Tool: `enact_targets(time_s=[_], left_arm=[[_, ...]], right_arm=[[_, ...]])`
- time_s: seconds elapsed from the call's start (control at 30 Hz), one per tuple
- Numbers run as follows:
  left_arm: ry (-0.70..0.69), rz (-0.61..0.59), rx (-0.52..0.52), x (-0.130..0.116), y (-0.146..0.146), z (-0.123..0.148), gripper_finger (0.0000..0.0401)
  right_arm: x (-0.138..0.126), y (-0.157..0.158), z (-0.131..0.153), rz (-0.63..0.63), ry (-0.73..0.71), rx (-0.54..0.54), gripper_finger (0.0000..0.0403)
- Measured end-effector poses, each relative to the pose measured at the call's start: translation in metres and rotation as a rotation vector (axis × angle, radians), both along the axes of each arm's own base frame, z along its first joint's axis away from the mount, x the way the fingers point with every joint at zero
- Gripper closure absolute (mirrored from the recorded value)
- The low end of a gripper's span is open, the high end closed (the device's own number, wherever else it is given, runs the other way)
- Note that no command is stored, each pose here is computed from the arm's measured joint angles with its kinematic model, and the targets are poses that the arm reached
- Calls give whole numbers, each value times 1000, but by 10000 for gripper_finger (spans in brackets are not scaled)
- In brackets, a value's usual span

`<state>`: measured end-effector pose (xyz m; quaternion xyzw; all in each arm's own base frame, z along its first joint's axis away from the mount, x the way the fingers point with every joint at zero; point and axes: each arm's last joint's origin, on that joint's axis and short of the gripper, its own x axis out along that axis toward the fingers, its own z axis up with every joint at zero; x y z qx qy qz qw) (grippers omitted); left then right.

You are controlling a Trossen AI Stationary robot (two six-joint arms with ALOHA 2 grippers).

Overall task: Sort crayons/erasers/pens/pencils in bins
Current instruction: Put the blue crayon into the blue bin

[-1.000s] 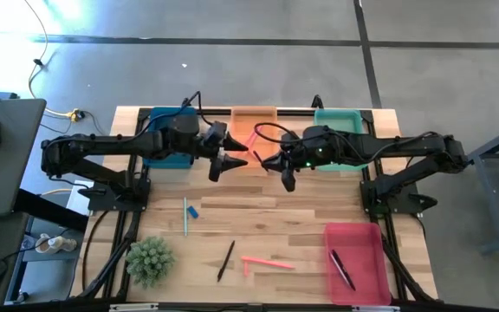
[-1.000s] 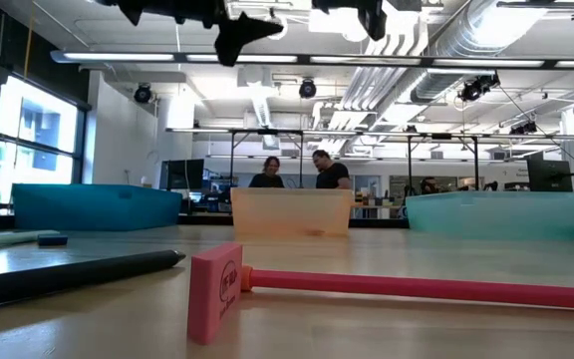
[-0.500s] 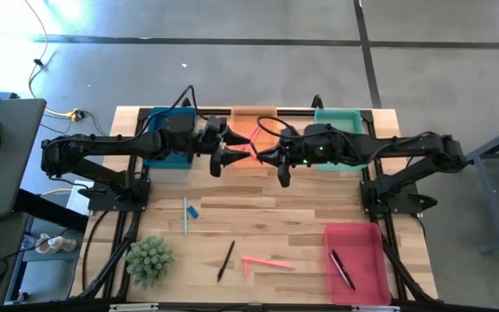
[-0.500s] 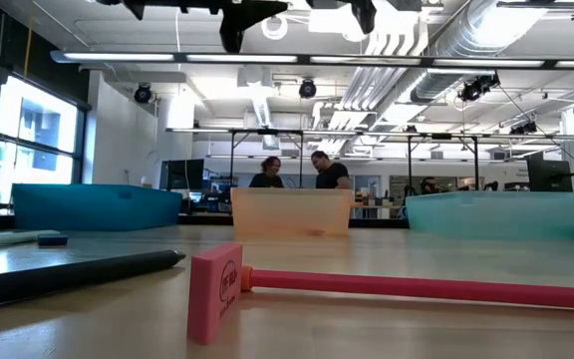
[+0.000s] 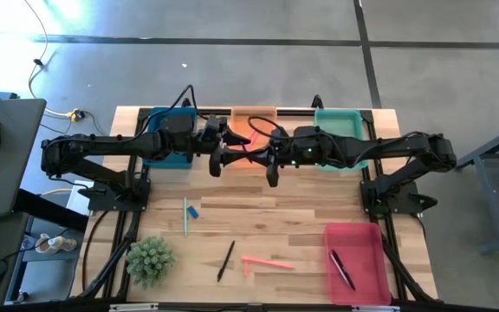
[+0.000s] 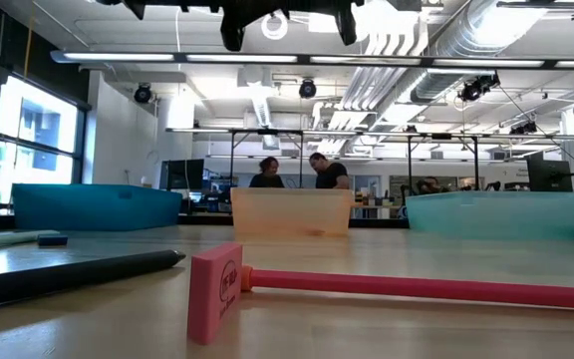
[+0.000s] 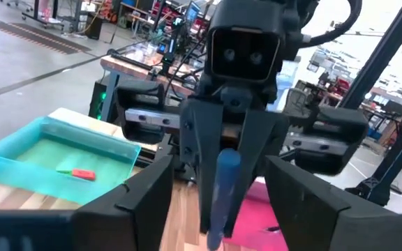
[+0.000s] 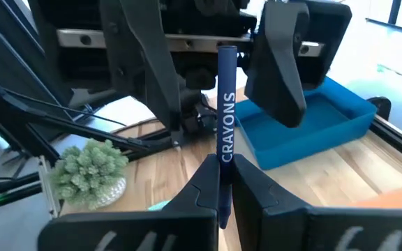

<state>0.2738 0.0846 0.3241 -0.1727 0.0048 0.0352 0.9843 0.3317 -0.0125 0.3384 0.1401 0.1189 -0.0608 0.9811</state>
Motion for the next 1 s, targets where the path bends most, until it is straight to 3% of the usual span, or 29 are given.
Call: enact_targets(time_s=[0.6,0.8,1.0], left_arm=[[23,-1,22,0,0,-2,356],[24,-1,22,0,0,-2,379],[46,5,15,0,0,-4,379]], right_arm=[[2,-1,-2,-15,1,-12,402],[2,-1,-2,-15,3,-12,397],[1,-1,-3,-18,19,1,335]])
